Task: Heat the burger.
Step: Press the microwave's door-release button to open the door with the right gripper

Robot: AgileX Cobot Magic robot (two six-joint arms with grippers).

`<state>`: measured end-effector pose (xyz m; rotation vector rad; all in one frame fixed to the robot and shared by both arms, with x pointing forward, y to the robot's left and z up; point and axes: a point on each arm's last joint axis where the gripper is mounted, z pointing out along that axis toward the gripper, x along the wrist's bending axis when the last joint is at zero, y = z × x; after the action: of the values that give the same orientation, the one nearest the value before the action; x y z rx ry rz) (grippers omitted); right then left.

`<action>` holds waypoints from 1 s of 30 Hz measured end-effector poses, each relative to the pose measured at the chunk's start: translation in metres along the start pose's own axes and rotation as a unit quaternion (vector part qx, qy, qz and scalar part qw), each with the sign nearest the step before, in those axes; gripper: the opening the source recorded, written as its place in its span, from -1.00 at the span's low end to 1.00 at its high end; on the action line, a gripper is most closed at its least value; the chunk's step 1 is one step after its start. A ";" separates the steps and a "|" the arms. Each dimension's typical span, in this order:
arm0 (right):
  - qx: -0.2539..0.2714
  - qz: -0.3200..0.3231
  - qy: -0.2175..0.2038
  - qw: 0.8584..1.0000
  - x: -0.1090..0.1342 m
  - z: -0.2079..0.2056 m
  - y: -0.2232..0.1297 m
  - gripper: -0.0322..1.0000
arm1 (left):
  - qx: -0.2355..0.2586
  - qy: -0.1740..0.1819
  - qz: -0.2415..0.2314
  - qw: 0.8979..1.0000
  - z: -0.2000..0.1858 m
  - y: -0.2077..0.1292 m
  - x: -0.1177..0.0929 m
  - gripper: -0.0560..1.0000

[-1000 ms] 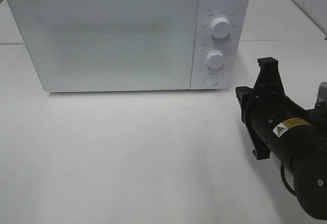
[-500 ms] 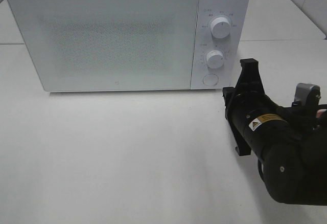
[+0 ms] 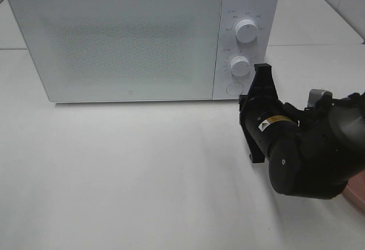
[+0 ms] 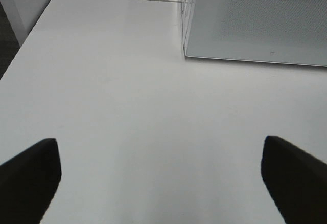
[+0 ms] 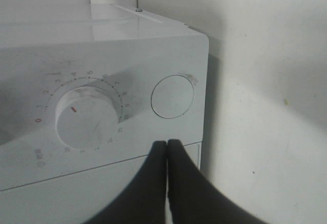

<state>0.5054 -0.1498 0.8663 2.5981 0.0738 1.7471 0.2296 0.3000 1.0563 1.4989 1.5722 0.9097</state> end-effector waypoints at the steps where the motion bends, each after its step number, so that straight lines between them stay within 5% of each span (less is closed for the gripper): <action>1: 0.001 -0.001 -0.001 1.000 0.000 0.007 0.001 -0.88 | 0.000 0.000 0.000 1.000 0.000 0.000 0.000 0.97; 10: 0.003 0.005 -0.035 0.999 0.000 0.029 0.009 -0.88 | 0.000 0.000 0.000 1.000 0.000 0.000 0.000 0.97; 30: -0.003 0.015 -0.040 0.999 -0.003 0.058 0.001 -0.88 | 0.000 0.000 0.000 1.000 0.000 0.000 0.000 0.97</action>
<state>0.5583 -0.1503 0.8415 2.6754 0.0288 1.6488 0.2296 0.3000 1.0563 1.4989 1.5722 0.9097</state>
